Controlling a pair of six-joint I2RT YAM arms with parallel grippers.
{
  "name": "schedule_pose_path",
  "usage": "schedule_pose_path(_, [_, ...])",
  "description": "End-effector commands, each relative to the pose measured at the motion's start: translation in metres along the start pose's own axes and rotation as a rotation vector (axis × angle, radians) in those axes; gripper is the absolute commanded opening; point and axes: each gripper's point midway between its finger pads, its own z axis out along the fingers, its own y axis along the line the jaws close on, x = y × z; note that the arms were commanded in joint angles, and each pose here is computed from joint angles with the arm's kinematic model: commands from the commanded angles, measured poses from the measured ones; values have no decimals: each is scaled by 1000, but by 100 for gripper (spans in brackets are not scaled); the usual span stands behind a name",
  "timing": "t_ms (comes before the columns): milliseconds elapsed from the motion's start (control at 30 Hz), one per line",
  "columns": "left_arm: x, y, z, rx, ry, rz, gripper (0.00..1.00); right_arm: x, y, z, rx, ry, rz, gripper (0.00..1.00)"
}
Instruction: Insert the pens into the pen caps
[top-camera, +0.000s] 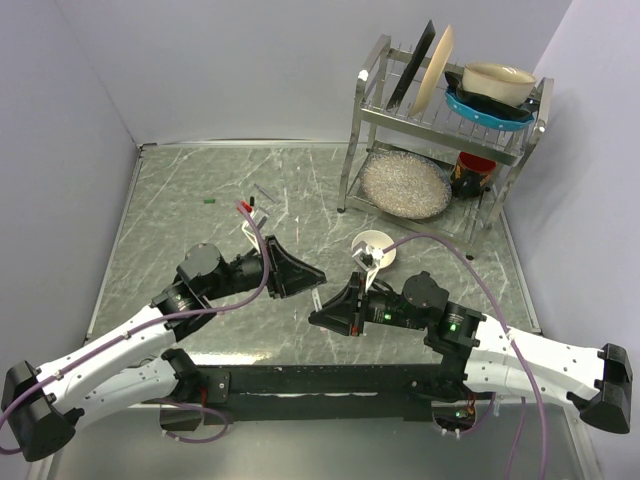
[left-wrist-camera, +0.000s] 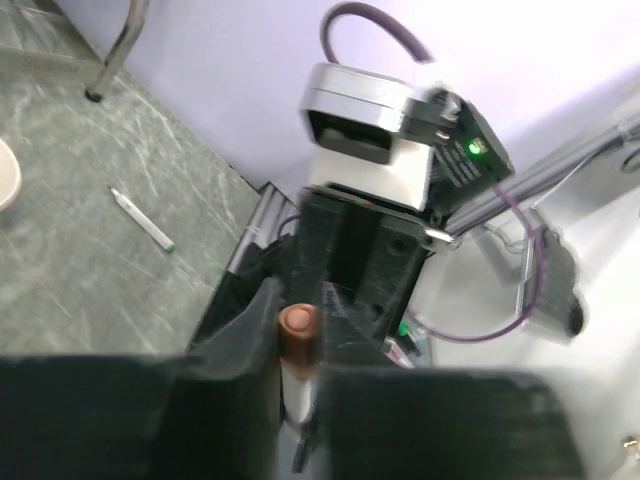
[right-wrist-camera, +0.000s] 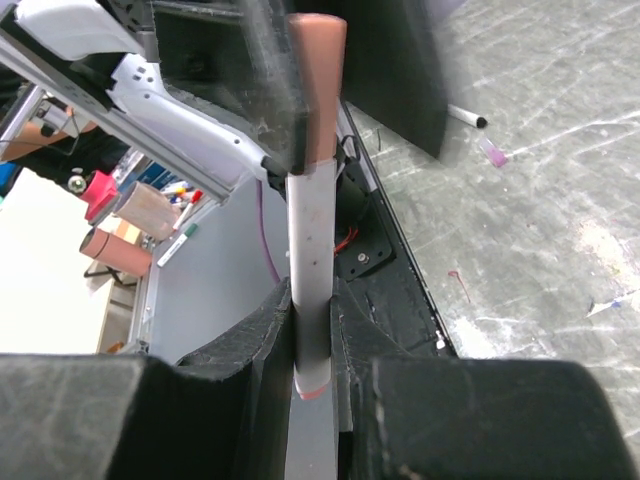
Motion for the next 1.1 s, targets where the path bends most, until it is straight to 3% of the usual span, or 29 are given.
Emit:
schedule_pose_path(0, [-9, -12, -1, 38, -26, 26, 1, -17, 14, -2, -48, -64, -26, 0])
schedule_pose_path(367, [34, -6, -3, 170, 78, -89, 1, -86, 22, -10, 14, -333, -35, 0])
schedule_pose_path(633, [59, 1, -7, 176, 130, -100, 1, -123, 27, -13, 47, -414, -47, 0])
schedule_pose_path(800, [68, -2, -15, 196, 145, -84, 1, -137, 57, -22, -105, -445, -81, 0])
schedule_pose_path(1067, [81, -21, -21, 278, 175, -79, 1, -151, 83, -24, -209, -453, -103, 0])
